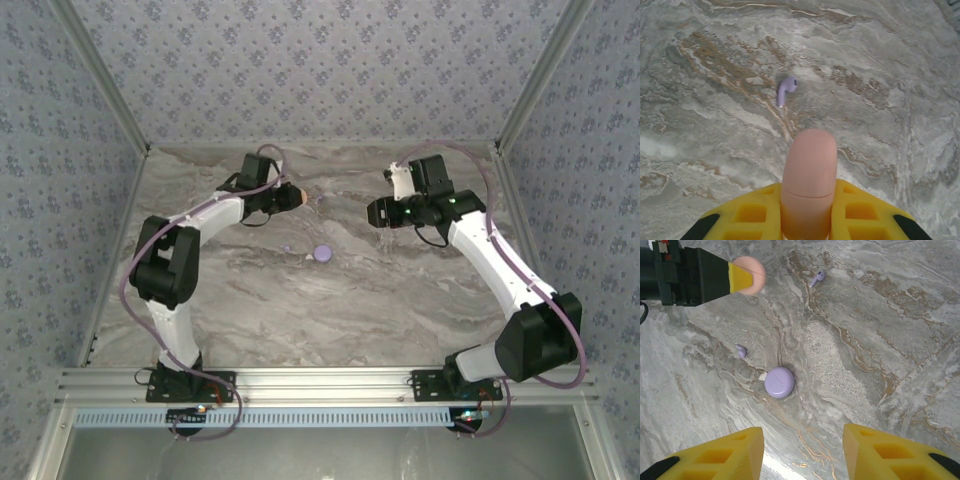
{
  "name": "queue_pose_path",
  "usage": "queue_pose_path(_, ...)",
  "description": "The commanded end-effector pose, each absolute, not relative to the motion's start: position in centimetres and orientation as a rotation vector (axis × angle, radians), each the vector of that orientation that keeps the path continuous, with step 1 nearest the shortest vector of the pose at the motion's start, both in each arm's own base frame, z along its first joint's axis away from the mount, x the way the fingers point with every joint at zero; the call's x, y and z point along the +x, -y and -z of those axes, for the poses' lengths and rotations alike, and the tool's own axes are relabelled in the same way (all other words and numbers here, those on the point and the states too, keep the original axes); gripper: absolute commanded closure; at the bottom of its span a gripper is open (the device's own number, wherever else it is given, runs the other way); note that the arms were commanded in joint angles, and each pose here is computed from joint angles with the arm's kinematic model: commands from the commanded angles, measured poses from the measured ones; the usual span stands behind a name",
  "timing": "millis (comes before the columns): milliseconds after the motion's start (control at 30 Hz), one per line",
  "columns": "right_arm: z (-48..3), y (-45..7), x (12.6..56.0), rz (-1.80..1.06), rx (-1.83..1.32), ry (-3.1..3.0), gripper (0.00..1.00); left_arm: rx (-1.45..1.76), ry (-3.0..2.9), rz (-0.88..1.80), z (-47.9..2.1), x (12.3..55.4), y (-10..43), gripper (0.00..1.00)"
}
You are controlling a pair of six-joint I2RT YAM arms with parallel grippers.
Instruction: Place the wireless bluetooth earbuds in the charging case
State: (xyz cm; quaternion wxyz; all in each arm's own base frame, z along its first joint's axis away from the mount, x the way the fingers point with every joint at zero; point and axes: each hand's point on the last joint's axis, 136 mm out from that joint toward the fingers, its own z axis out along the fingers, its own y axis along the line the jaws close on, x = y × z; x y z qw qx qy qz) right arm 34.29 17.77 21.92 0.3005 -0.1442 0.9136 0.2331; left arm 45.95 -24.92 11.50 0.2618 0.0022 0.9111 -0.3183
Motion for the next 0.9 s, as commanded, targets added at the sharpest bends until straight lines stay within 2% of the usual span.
queue_pose_path(0,-21.4,-17.1,33.6,-0.594,-0.338,-2.459,0.53,-0.04,-2.487,0.885,-11.4,47.3,24.5,0.95)
queue_pose_path(400,-20.4,-16.8,33.5,-0.572,-0.327,-2.495,0.53,-0.079,-2.556,0.882,-7.6,50.5,24.3,0.95)
queue_pose_path(867,-19.8,-16.8,33.6,-0.569,-0.326,-2.522,0.53,-0.11,-2.626,0.838,-4.5,51.7,24.1,0.96)
